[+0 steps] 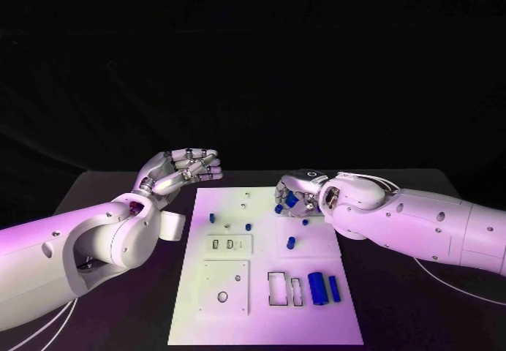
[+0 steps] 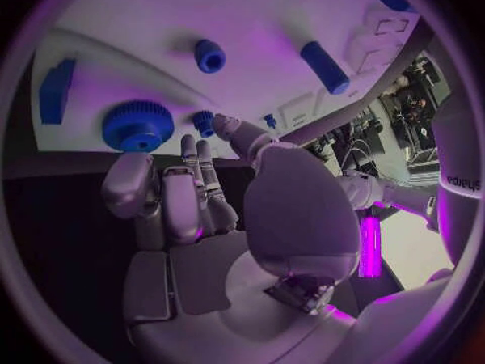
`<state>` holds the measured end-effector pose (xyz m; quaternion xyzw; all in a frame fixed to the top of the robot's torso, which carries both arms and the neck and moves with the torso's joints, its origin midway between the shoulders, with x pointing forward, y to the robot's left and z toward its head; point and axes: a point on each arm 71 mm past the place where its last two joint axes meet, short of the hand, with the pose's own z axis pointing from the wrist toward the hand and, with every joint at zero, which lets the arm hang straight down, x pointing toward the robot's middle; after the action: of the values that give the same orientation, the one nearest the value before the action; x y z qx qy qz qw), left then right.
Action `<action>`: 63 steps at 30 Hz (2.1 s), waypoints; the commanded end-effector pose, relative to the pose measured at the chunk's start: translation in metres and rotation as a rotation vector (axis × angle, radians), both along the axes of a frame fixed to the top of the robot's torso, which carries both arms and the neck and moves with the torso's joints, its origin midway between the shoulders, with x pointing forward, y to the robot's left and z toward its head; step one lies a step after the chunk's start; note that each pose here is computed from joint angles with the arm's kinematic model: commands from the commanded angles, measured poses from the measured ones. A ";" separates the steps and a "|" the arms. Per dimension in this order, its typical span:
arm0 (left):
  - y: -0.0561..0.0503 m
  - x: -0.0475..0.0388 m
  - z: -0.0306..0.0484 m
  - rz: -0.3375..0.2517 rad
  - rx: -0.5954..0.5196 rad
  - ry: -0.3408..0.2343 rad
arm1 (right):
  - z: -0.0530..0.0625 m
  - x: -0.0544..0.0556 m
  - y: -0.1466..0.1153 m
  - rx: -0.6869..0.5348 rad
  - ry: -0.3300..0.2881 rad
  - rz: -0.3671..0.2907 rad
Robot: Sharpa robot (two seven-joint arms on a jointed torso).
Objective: Assemble the parts on the task board
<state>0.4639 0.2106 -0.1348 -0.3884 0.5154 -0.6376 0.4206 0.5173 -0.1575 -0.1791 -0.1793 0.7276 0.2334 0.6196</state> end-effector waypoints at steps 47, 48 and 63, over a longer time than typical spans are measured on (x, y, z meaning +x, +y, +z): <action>0.002 0.0005 0.0031 -0.019 -0.009 0.015 | 0.016 -0.003 0.016 0.081 -0.151 -0.024; 0.002 0.0006 0.0030 -0.018 -0.009 0.015 | 0.018 -0.003 0.018 0.090 -0.161 -0.026; 0.004 0.0024 0.0053 -0.013 -0.006 0.014 | 0.030 0.013 0.046 0.157 -0.218 -0.060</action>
<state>0.4664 0.2162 -0.1312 -0.3937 0.5192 -0.6327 0.4184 0.5275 -0.1121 -0.1513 -0.1487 0.6481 0.2511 0.7034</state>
